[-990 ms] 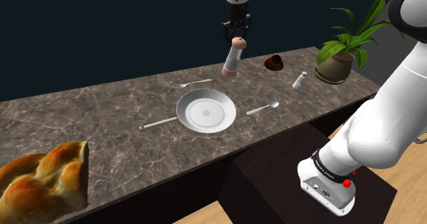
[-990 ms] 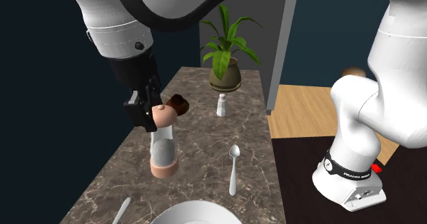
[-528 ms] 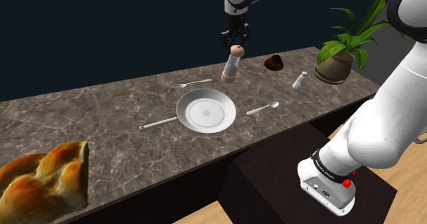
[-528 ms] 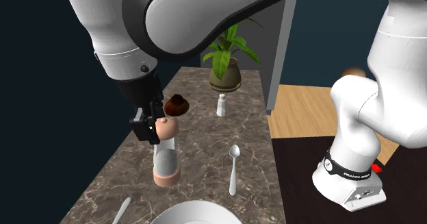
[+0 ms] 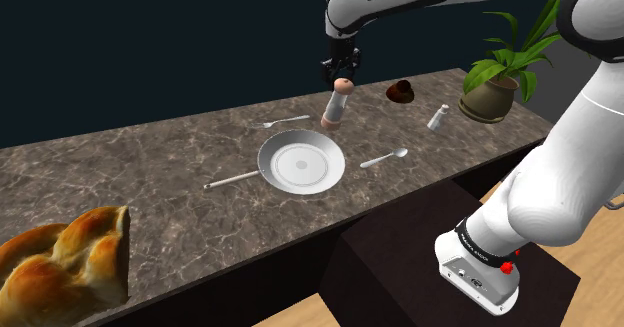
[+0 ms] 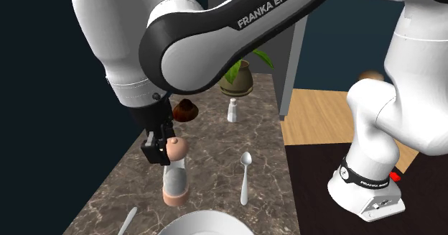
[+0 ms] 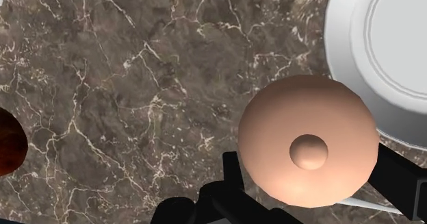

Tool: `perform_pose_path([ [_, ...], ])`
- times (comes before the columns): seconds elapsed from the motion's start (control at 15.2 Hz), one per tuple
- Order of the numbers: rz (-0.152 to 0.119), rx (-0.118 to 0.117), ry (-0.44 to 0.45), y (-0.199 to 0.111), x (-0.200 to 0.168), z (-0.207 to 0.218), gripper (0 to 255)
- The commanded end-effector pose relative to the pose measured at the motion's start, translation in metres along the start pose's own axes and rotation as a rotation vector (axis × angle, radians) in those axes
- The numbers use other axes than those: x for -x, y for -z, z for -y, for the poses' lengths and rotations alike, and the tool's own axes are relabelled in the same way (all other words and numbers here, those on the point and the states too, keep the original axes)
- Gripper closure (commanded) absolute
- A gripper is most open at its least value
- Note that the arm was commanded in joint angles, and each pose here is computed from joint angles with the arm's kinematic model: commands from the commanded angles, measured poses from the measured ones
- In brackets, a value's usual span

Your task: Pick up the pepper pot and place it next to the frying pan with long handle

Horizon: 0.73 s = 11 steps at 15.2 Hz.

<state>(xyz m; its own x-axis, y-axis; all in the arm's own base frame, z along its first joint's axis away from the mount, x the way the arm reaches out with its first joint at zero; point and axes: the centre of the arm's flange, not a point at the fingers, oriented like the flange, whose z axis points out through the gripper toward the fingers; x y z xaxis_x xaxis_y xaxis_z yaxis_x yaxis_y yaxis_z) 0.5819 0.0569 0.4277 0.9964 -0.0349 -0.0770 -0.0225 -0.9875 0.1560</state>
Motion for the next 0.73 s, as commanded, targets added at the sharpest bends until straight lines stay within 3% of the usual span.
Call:
perform_pose_path([
  [0.0, -0.001, 0.0, 0.0, -0.011, -0.001, 0.001, 255],
  [0.33, -0.001, 0.0, 0.0, -0.035, -0.003, 0.005, 255],
  [0.66, -0.001, 0.0, 0.0, -0.035, -0.003, 0.005, 255],
])
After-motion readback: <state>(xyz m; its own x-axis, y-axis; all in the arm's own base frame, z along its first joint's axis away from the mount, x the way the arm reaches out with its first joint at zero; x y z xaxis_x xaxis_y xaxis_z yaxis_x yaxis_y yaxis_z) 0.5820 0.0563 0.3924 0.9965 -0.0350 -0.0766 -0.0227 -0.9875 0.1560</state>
